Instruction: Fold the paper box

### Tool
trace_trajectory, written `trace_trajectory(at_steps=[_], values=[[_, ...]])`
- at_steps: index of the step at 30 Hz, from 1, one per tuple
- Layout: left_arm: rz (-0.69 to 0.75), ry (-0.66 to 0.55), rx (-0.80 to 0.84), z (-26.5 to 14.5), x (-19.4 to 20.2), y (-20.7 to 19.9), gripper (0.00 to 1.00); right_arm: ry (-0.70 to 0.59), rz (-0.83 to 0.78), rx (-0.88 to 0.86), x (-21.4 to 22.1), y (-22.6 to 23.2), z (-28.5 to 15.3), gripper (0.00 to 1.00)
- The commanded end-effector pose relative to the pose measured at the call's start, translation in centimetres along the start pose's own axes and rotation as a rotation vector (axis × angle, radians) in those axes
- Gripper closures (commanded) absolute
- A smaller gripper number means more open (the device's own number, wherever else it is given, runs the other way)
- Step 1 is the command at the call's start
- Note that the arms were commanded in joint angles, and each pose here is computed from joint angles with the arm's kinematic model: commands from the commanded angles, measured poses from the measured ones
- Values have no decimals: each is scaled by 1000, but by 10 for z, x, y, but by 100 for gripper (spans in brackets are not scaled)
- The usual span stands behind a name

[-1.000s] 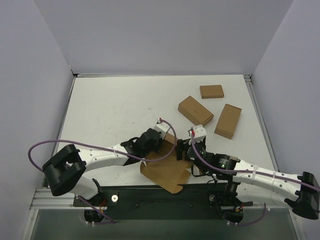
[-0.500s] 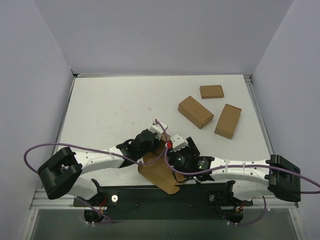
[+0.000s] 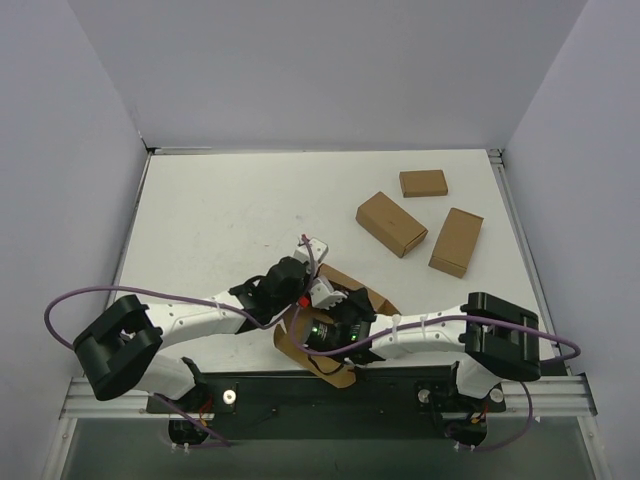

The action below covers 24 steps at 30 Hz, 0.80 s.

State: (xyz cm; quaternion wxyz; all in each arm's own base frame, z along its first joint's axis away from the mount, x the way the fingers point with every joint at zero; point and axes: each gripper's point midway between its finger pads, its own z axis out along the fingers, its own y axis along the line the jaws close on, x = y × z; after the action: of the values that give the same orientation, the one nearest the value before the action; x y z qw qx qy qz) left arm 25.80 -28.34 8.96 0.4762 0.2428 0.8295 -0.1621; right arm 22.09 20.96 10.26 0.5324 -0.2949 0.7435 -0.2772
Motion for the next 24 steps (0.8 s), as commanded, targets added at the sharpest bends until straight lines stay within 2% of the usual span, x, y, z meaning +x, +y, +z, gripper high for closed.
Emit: trace_trajectory(at_steps=[1,3,5,7,8,11,15,17,21,24], values=[[-130,-58,86,-5,-34,-22,99,-28,-15,107,-16,-19,-3,100],[-157,-37,88,-5,-23,-22,95,-32,-5,125,-16,-22,-3,100],[-165,-26,108,-6,-17,-25,86,-34,-6,136,-15,-23,-3,100],[-165,-24,130,-9,-11,-27,72,-35,-14,145,-15,-24,-3,100],[-165,-42,139,-14,-15,-27,61,-34,-24,147,-13,-25,-3,100],[-156,-78,176,-26,-20,-26,40,-33,-32,152,-11,-25,-3,100],[-160,-122,191,-41,-26,-17,24,-33,-44,154,-10,-24,-2,100],[-155,-142,179,-47,-25,-9,21,-35,-50,153,-11,-23,-3,100],[-151,-148,110,-47,-28,13,20,-34,-65,148,-10,-19,-3,100],[-127,-162,106,-47,-37,19,14,-35,-60,143,-9,-18,-3,100]])
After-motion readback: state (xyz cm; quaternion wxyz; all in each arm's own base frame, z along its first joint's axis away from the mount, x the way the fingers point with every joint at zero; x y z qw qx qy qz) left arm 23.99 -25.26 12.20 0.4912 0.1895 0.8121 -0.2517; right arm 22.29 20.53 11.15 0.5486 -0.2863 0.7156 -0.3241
